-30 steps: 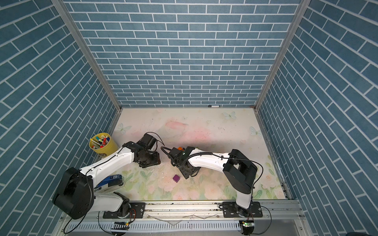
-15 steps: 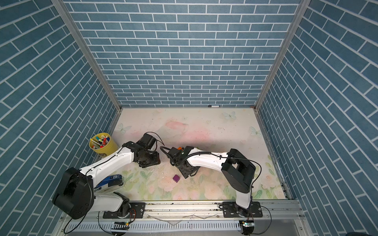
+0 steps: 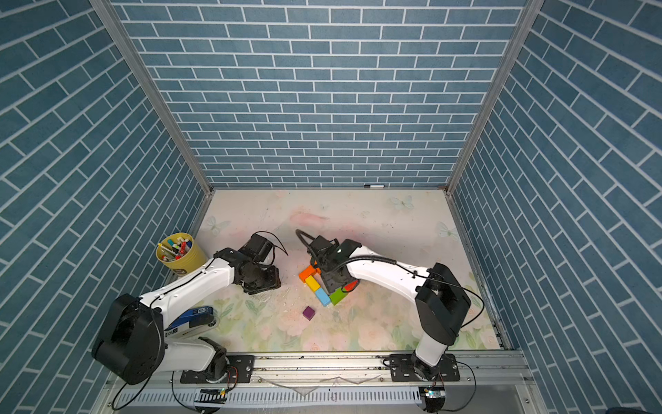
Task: Assemble a heart with building blocks
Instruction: Adjust the building block at the center of the board.
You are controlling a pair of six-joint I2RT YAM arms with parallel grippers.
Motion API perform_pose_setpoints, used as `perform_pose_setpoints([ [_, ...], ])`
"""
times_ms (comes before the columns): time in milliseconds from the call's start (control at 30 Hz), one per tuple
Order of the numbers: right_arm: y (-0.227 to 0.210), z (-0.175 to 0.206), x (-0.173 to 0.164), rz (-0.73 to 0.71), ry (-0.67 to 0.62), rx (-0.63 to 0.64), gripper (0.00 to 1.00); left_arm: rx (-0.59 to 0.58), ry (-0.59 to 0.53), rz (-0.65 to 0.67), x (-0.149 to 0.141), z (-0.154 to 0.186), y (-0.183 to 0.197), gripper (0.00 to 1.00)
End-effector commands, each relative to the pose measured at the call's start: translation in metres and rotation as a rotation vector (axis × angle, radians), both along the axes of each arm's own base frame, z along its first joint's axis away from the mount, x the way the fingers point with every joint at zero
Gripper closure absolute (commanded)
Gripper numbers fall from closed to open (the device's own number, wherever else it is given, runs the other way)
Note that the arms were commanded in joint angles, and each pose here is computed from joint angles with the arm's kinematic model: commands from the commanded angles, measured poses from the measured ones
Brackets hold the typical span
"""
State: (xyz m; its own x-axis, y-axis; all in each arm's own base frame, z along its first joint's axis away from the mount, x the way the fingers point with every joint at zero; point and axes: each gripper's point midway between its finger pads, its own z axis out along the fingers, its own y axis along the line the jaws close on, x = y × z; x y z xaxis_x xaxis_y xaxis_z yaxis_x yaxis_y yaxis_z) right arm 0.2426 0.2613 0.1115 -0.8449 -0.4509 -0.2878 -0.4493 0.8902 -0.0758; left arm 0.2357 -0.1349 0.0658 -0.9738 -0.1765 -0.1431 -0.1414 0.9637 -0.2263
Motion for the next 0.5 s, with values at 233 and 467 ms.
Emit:
perform_pose_setpoints([
  [233, -0.034, -0.022, 0.041, -0.143, 0.115, 0.046, 0.28, 0.001, -0.005, -0.007, 0.003, 0.006, 0.001, 0.41],
  [467, -0.038, -0.028, 0.036, -0.260, 0.164, 0.129, 0.28, -0.004, -0.012, -0.007, 0.002, 0.008, 0.001, 0.41],
])
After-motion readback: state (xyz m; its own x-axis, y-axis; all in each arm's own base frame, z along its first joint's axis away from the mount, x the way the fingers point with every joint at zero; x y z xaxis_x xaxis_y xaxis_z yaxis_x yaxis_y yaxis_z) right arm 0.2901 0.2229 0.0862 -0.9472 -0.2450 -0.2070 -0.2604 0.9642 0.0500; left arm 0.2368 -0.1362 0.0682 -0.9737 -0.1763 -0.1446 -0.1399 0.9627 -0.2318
